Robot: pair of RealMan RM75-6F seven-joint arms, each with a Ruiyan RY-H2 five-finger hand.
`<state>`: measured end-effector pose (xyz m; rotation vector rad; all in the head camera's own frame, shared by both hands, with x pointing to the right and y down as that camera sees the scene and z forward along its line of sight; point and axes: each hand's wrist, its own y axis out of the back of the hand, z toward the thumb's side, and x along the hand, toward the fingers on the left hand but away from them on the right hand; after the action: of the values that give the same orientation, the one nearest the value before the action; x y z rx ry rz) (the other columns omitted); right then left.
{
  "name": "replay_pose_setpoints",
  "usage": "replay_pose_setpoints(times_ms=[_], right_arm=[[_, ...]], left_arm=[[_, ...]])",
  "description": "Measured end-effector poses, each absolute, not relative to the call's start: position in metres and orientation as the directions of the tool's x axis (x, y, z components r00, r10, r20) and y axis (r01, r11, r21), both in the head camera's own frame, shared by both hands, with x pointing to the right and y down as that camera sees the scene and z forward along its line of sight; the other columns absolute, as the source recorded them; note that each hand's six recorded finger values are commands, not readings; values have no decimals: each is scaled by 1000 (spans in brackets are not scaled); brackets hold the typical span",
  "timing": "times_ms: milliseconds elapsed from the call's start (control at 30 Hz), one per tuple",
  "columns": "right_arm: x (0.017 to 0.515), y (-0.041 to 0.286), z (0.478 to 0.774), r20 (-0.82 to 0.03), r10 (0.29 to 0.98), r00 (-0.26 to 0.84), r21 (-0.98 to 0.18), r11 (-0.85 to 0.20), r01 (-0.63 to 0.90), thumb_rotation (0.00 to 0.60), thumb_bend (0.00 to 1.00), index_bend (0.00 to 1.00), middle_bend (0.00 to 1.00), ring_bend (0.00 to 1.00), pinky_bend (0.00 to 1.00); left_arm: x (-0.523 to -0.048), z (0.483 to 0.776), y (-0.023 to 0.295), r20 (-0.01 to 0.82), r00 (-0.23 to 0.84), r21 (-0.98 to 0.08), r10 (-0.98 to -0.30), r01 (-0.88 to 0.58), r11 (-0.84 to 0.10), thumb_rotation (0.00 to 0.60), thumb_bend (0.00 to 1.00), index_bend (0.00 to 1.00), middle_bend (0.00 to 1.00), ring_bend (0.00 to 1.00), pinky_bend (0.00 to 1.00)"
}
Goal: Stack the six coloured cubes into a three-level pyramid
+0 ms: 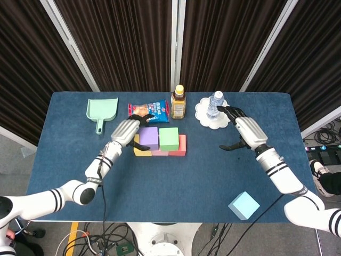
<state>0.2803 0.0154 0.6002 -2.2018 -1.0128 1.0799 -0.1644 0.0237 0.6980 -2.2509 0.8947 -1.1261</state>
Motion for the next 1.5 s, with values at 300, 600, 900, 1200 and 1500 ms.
replay_pose_setpoints(times_ms=[300,600,900,1200,1500], right_arm=[[280,15,600,-454,790,413,-684,-606,407,600,27,0,111,0,0],[281,14,601,-456,791,408,-682,-605,411,600,26,0,111,0,0],[282,14,602,-457,793,404,-682,-603,413,600,28,0,111,0,0],[283,14,604,-463,790,403,-681,-608,408,600,27,0,111,0,0],[271,22,616,-500,753,429,-668,-650,363,600,28,0,105,0,0]], left_arm=[[-162,697,22,513,462,-648,-723,-343,-679,600,21,132,375,199,110],[-163,697,19,517,468,-654,-717,-325,-683,600,23,132,373,198,110],[-162,698,20,521,472,-651,-711,-320,-689,600,23,132,353,198,110],[-161,700,23,525,474,-649,-707,-314,-693,600,23,124,264,198,110],[-164,696,30,535,478,-636,-696,-314,-705,600,22,85,140,119,109]])
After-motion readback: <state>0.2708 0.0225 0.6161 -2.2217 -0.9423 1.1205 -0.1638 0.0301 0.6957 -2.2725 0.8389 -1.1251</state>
